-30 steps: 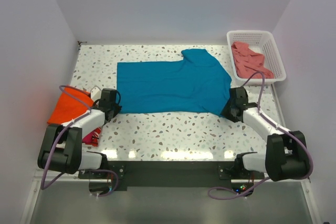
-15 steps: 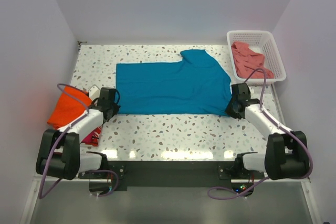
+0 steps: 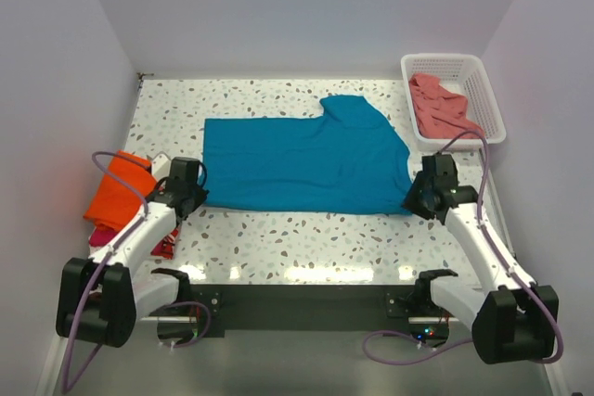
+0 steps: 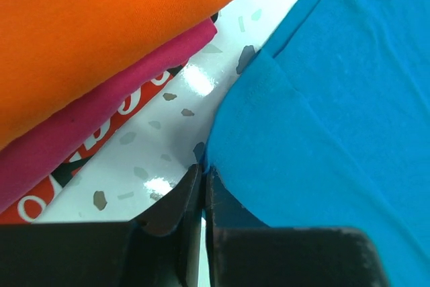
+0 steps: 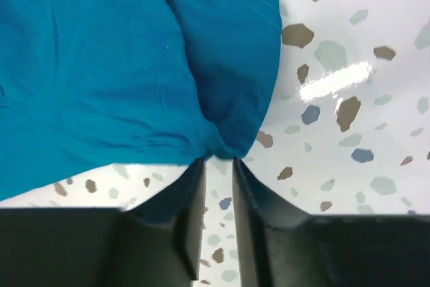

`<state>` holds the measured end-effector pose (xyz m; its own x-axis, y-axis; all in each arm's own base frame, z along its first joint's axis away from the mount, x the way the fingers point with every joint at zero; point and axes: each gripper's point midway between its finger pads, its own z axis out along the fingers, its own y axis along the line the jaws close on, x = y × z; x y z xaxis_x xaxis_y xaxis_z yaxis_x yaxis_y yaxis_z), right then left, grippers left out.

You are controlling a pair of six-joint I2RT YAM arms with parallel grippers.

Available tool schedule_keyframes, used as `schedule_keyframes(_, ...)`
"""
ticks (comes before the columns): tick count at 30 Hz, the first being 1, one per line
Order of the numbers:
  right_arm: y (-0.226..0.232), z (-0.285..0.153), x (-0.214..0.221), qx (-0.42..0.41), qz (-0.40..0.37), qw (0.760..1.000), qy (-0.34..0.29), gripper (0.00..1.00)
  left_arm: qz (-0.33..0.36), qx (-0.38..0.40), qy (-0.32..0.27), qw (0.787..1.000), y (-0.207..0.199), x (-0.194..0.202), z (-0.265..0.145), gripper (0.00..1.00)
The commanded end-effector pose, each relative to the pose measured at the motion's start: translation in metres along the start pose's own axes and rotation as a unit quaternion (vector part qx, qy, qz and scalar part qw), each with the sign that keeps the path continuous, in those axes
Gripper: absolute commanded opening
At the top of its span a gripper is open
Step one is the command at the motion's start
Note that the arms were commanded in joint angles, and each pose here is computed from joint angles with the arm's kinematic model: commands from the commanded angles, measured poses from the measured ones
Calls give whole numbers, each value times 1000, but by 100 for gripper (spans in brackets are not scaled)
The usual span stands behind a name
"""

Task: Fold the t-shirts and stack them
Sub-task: Fold the tshirt

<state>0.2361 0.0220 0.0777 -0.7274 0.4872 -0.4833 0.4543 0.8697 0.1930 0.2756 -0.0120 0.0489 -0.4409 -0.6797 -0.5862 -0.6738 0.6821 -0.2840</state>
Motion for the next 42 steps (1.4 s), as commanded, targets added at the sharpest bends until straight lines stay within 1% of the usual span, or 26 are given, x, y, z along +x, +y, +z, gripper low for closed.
schedule_keyframes(1,7,-17,-3,-22,3,1000,4,34,10,1,-2,1000,8,-1,-11,15)
schedule_keyframes(2,9,-17,-8,-23,0,1000,0,39,11,9,6,1000,7,1,-14,22)
schedule_keyframes(3,13,-18,-15,-27,-2,1000,-11,49,13,19,4,1000,5,-1,-18,40)
schedule_keyframes(5,20,-27,-40,-27,-13,999,-40,59,17,25,2,1000,1,-7,-26,55)
schedule_keyframes(6,23,-27,-48,-25,-19,999,-44,64,23,34,-4,999,-3,-13,-31,65)
schedule_keyframes(7,34,-33,-65,-42,-33,997,-61,68,21,46,-16,999,-13,-25,-38,68)
schedule_keyframes(8,43,-34,-74,-57,-38,995,-71,69,23,50,-25,998,-17,-32,-42,70)
schedule_keyframes(10,77,-31,-102,-108,-51,989,-90,71,25,80,-51,995,-40,-56,-51,71)
schedule_keyframes(11,88,-29,-112,-116,-61,987,-96,72,24,111,-62,992,-58,-67,-55,71)
schedule_keyframes(13,116,-11,-144,-121,-73,984,-104,71,27,131,-74,988,-88,-88,-56,71)
schedule_keyframes(14,128,-2,-152,-125,-78,983,-106,70,26,149,-91,984,-105,-101,-55,70)
schedule_keyframes(15,140,4,-166,-132,-80,981,-117,69,39,135,-83,987,-111,-99,-38,70)
schedule_keyframes(17,165,32,-191,-133,-87,979,-124,65,50,147,-111,982,-138,-125,-35,69)
schedule_keyframes(18,173,39,-203,-136,-86,978,-133,65,57,140,-109,983,-153,-131,-20,69)
schedule_keyframes(19,186,62,-216,-135,-93,978,-132,64,62,134,-111,983,-160,-135,-13,69)
schedule_keyframes(21,198,81,-232,-132,-99,976,-143,63,86,130,-128,979,-181,-150,7,68)
schedule_keyframes(22,210,79,-253,-140,-98,972,-164,63,90,122,-131,980,-184,-154,15,68)
schedule_keyframes(23,211,108,-248,-128,-109,975,-147,63,109,118,-138,977,-189,-160,21,68)
schedule_keyframes(24,214,115,-252,-125,-113,975,-147,60,121,114,-141,976,-199,-165,34,68)
schedule_keyframes(25,223,111,-268,-131,-119,970,-165,60,129,105,-144,976,-201,-169,40,68)
schedule_keyframes(29,232,147,-274,-128,-137,968,-168,59,173,84,-145,971,-213,-178,76,67)
schedule_keyframes(32,237,159,-279,-128,-150,965,-174,59,183,84,-140,970,-216,-180,93,67)
schedule_keyframes(33,237,175,-272,-128,-156,966,-163,59,187,81,-139,969,-219,-181,102,67)
schedule_keyframes(34,241,174,-278,-132,-161,963,-171,59,190,78,-138,969,-219,-181,107,67)
schedule_keyframes(38,250,199,-274,-145,-171,961,-163,58,204,64,-115,970,-216,-171,138,65)
schedule_keyframes(42,261,216,-270,-150,-183,957,-165,58,211,64,-109,969,-218,-169,153,64)
